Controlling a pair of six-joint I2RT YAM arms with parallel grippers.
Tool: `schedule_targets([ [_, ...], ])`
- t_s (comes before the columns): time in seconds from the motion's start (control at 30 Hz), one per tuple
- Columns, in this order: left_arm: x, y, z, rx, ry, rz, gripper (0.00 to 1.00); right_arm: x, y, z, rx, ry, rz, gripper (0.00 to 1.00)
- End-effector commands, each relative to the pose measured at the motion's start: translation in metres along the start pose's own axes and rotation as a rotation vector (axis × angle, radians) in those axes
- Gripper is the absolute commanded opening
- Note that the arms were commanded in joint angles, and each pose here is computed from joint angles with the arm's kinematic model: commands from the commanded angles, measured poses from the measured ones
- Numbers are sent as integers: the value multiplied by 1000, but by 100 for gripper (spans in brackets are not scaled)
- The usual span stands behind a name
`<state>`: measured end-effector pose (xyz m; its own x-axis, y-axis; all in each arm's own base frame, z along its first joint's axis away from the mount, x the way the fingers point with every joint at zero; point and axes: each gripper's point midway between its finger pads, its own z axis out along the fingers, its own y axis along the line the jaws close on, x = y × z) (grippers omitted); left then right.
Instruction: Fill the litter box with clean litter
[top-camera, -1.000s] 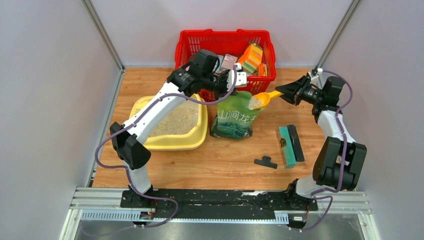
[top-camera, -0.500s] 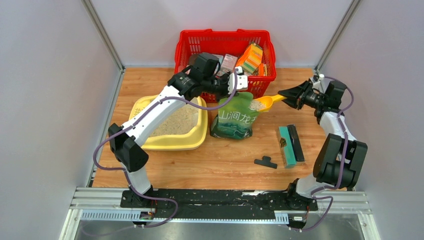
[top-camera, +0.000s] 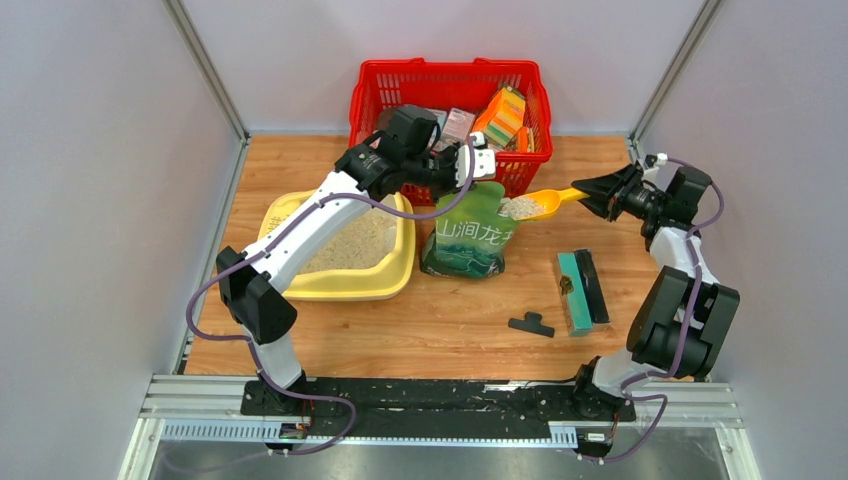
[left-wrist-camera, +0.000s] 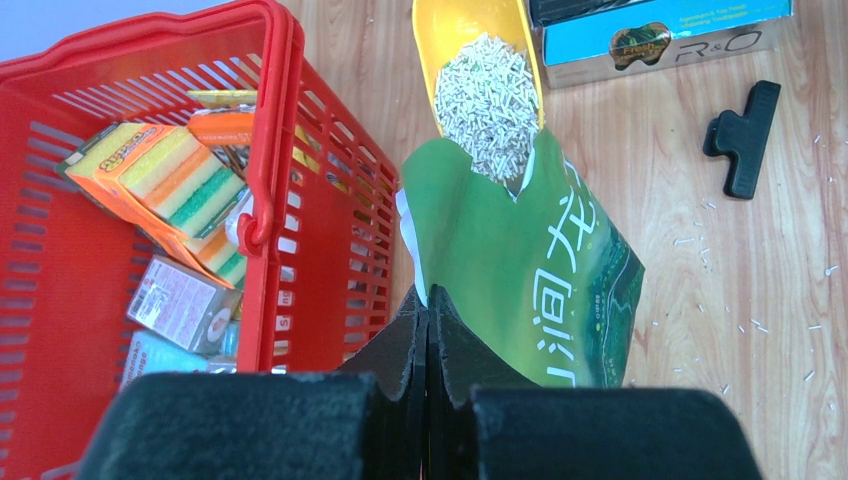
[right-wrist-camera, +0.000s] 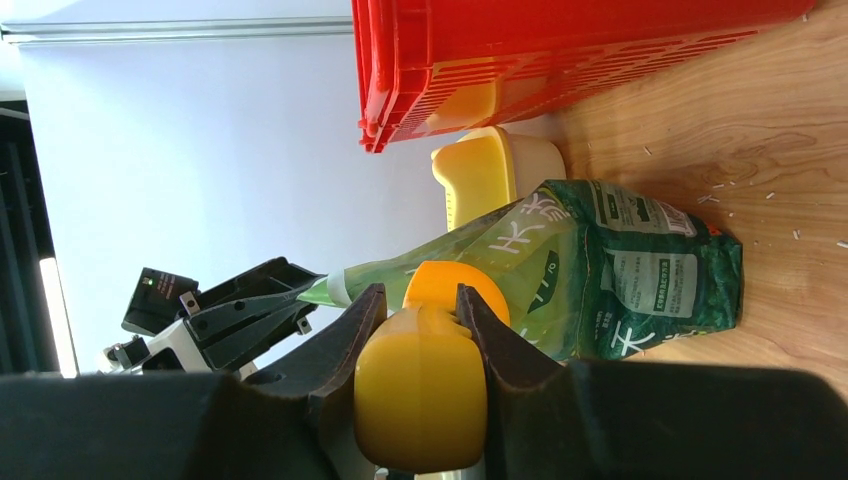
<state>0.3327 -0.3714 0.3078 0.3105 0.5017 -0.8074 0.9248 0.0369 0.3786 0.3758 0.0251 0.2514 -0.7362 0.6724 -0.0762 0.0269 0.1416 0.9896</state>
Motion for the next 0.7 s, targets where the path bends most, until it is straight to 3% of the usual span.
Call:
schedule_targets([
  [0.0, -82, 39, -52, -195, -193, 180, 0, -1, 11, -1, -35, 10, -14, 0],
  [0.1, -81, 40, -52, -197, -192, 177, 0, -5, 24, -2, -64, 10, -77, 0],
  [0.2, -80, 39, -51, -192, -191, 173, 0, -4, 18, -1, -57, 30, -10, 0],
  [0.67, -79, 40, -52, -201, -180, 175, 0, -13, 27, -5, -75, 15, -37, 0],
])
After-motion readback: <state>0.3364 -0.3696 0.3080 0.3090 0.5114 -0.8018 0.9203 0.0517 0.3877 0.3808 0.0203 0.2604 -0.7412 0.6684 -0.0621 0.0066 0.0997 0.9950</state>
